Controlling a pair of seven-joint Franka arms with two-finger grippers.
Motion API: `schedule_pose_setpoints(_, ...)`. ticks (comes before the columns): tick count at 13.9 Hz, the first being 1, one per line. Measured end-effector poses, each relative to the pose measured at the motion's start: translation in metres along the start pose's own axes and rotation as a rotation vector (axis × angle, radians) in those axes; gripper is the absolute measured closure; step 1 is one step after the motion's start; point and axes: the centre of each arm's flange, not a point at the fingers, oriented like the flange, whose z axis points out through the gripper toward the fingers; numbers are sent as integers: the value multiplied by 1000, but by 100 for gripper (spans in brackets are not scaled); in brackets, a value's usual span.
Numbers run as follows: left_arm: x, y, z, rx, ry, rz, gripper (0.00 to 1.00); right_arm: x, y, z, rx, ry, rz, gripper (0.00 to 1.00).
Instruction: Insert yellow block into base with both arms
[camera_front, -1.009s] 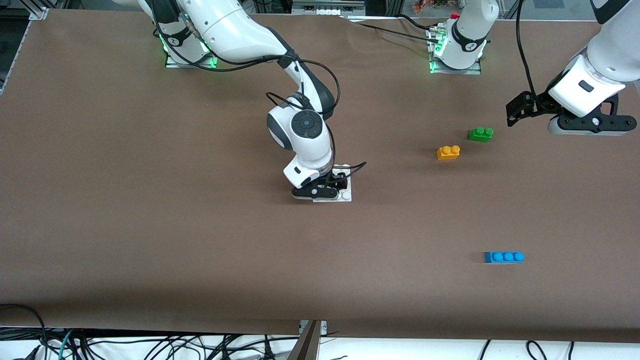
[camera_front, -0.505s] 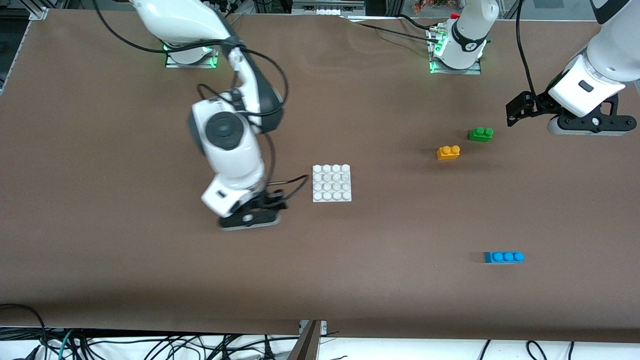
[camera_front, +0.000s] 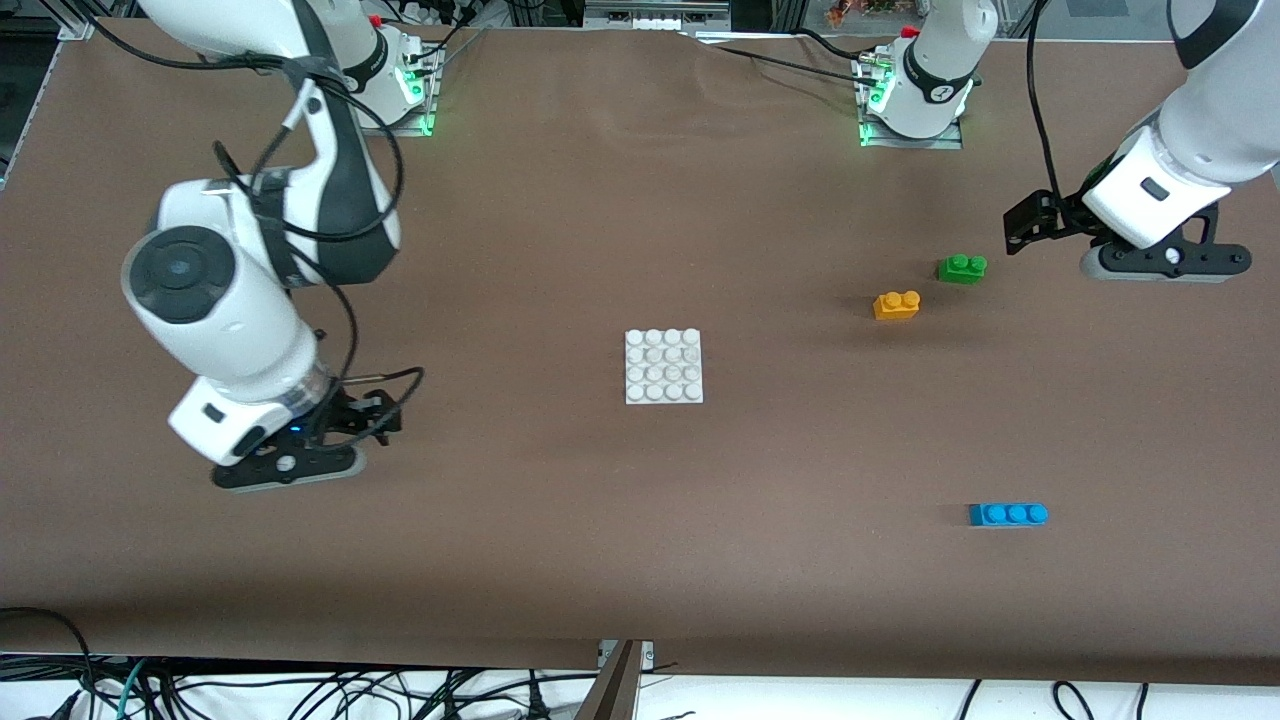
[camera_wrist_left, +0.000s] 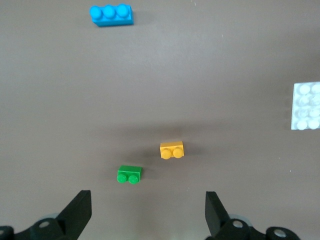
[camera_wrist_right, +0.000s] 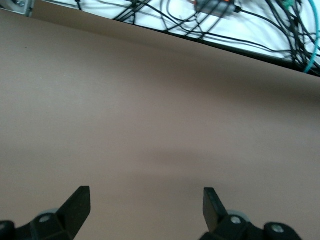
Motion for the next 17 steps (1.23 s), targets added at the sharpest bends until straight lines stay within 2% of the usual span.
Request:
schedule_pose_setpoints(4, 13, 6, 56, 2, -109, 15, 0, -16, 68, -44, 51, 7, 74, 0)
schedule_pose_setpoints(5, 16, 8, 71, 1, -115, 19, 0, -24, 97, -60, 64, 13, 108, 0)
schedule_pose_setpoints(8, 18, 15, 118, -2, -94, 40, 0, -54, 182, -94, 78, 33, 188, 0)
schedule_pose_setpoints(11, 9, 16, 170, -5, -54, 47, 0, -79, 237, -120, 72, 66, 207, 0)
schedule_pose_setpoints(12, 3, 16, 186, -4, -40, 49, 0, -87, 246, -128, 73, 70, 216, 0)
schedule_pose_setpoints(17, -27, 18, 251, -8, 44, 71, 0, -111, 254, -124, 90, 22, 205, 0)
